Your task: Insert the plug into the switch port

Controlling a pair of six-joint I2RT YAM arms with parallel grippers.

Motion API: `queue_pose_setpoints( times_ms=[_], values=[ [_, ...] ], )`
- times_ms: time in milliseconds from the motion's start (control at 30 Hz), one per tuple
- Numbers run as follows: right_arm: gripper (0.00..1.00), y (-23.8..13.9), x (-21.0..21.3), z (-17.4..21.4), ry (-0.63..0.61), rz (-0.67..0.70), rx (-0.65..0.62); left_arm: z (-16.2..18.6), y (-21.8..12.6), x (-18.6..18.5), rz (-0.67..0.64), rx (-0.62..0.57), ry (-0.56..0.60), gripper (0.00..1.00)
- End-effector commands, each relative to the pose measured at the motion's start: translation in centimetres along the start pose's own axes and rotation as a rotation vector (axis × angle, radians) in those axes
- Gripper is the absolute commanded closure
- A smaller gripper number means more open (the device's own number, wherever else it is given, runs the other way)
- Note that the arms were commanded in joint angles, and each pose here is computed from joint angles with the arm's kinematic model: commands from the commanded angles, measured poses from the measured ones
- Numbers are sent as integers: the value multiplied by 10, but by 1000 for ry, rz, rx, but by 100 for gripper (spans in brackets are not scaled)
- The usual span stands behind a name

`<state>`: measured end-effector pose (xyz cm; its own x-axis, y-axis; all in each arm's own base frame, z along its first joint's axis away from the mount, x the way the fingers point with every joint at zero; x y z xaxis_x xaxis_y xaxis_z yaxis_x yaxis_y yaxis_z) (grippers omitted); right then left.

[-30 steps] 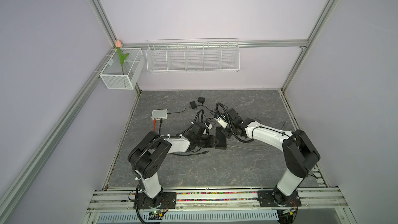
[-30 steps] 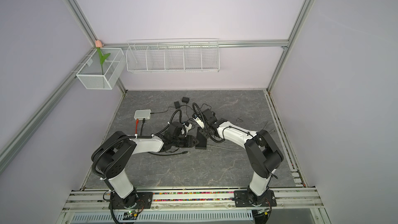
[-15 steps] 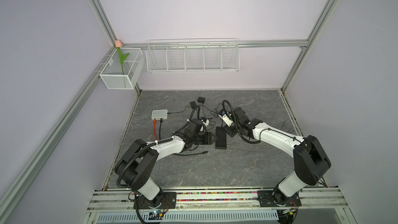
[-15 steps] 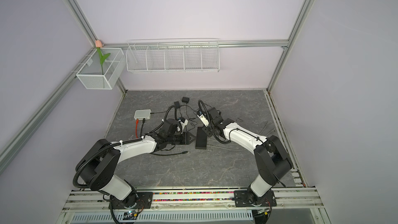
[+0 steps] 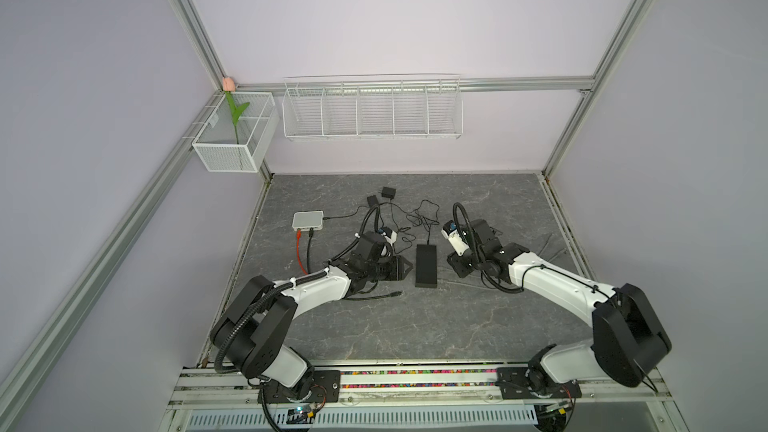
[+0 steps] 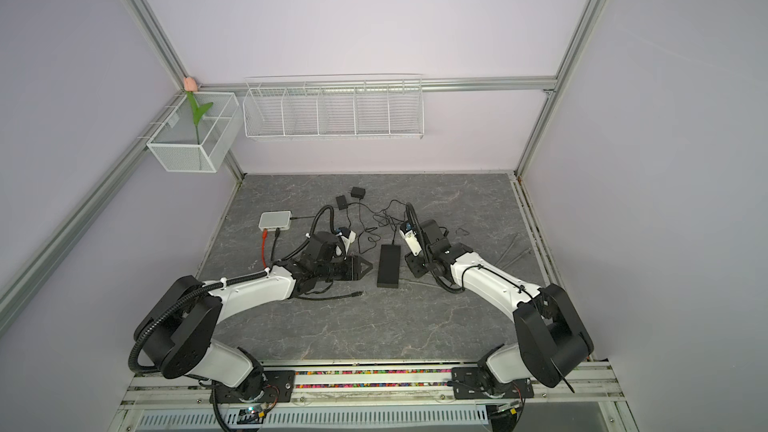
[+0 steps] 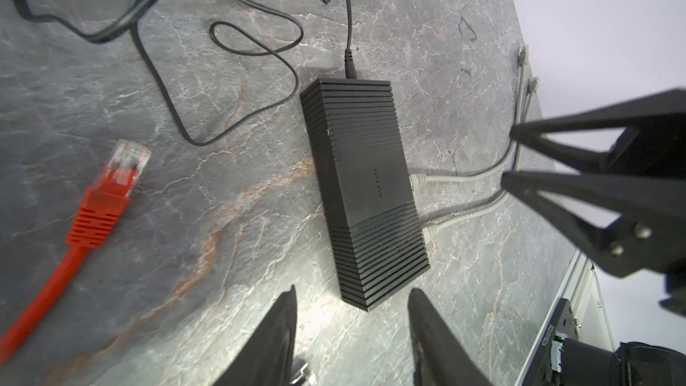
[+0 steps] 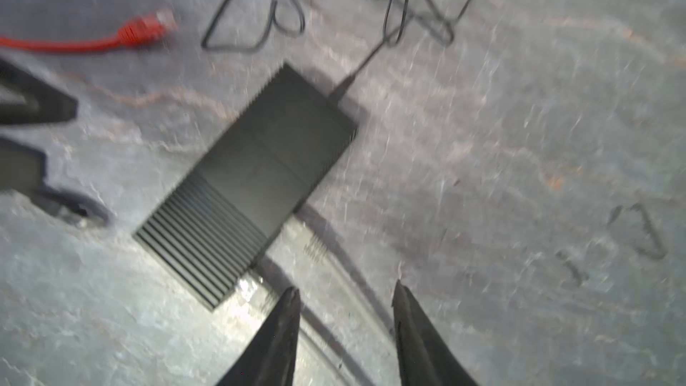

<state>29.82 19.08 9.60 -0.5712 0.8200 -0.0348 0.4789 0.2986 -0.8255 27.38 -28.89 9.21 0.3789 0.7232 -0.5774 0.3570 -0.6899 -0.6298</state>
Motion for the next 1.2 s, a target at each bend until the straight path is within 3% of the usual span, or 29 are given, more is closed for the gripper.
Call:
queue_pose_setpoints(
  times_ms=[0,200,400,833,1167],
  values=[
    [55,4,7,13,6,-15,21,-1,8,5,10,-14,-13,52],
    [57,18,10,16,-78,-38,94,-8,26,2,37,0,-31,52],
    [66,28,7,11,-256,-42,186,-19,37,-4,67,0,-46,56],
    [67,51,15,24,-313,-91,283,-21,61,-4,100,39,-85,59],
    [82,64,28,21,-340,-155,283,-21,75,1,84,64,-90,61]
  ],
)
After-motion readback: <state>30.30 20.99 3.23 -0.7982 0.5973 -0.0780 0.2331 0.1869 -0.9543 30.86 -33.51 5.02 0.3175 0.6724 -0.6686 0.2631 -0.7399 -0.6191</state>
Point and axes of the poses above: each gripper's point midway between its finger pads, its own y axis out along the fingers, its own x axis along the line the jaws close on, z = x × y, the point moved 1 cm from there along -y, back along the fingers, and after that the axes turned 1 degree about y, right-handed, at the moved point
